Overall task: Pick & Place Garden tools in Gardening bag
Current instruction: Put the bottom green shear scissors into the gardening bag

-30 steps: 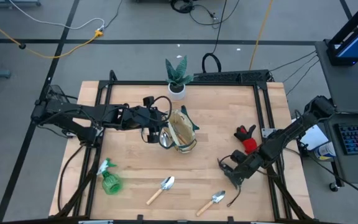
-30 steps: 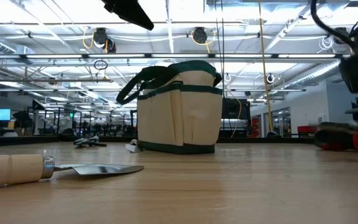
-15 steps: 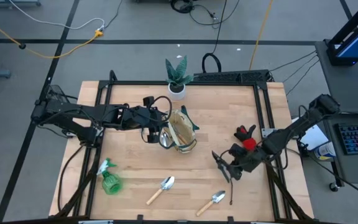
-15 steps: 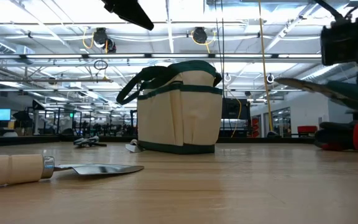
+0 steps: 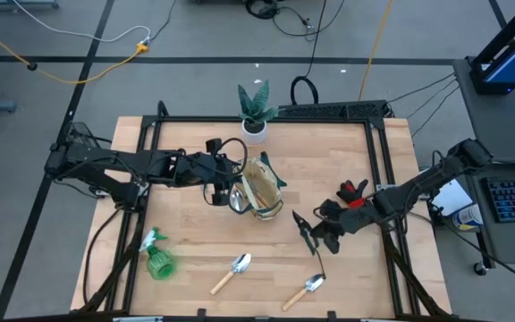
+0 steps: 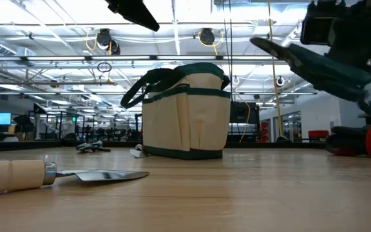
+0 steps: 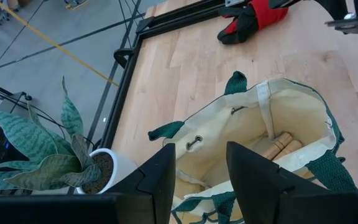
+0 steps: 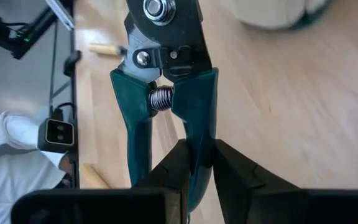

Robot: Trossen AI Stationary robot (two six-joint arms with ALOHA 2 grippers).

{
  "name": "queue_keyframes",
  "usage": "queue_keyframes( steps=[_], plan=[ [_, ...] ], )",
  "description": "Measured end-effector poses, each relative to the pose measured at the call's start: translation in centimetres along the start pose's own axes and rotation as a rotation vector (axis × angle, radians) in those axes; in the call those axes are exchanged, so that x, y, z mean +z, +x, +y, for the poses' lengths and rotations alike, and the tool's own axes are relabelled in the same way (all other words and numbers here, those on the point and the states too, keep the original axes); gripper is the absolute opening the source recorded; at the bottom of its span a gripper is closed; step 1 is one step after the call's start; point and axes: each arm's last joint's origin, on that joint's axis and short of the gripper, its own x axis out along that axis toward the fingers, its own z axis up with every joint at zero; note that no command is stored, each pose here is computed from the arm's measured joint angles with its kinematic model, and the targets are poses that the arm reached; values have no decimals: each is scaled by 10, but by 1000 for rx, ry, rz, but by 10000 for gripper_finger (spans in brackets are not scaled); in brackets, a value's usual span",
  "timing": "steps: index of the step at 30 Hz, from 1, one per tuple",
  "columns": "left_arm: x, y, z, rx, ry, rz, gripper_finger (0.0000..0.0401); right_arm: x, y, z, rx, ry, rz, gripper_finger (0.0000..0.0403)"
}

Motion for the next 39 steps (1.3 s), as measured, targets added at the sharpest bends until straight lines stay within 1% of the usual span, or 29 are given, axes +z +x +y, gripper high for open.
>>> queue_keyframes(
  steps=[4, 10, 18, 23, 31, 39],
  plan=[
    [0, 0, 0, 0, 0, 0, 150, 9, 0, 2, 32, -71, -71, 45],
    [0, 0, 0, 0, 0, 0, 150, 29, -1, 5, 32, -235, -277, 45],
    [0, 0, 0, 0, 0, 0, 150, 58, -9, 11, 77, -371, -535, 45],
    [0, 0, 0, 0, 0, 0, 150, 66, -13, 13, 88, -418, -615, 45],
    [0, 0, 0, 0, 3, 0, 150, 78, -20, 13, 90, -456, -734, 45],
    [0, 0, 0, 1, 18, -1, 150, 94, -25, 5, 40, -474, -831, 45]
  ],
)
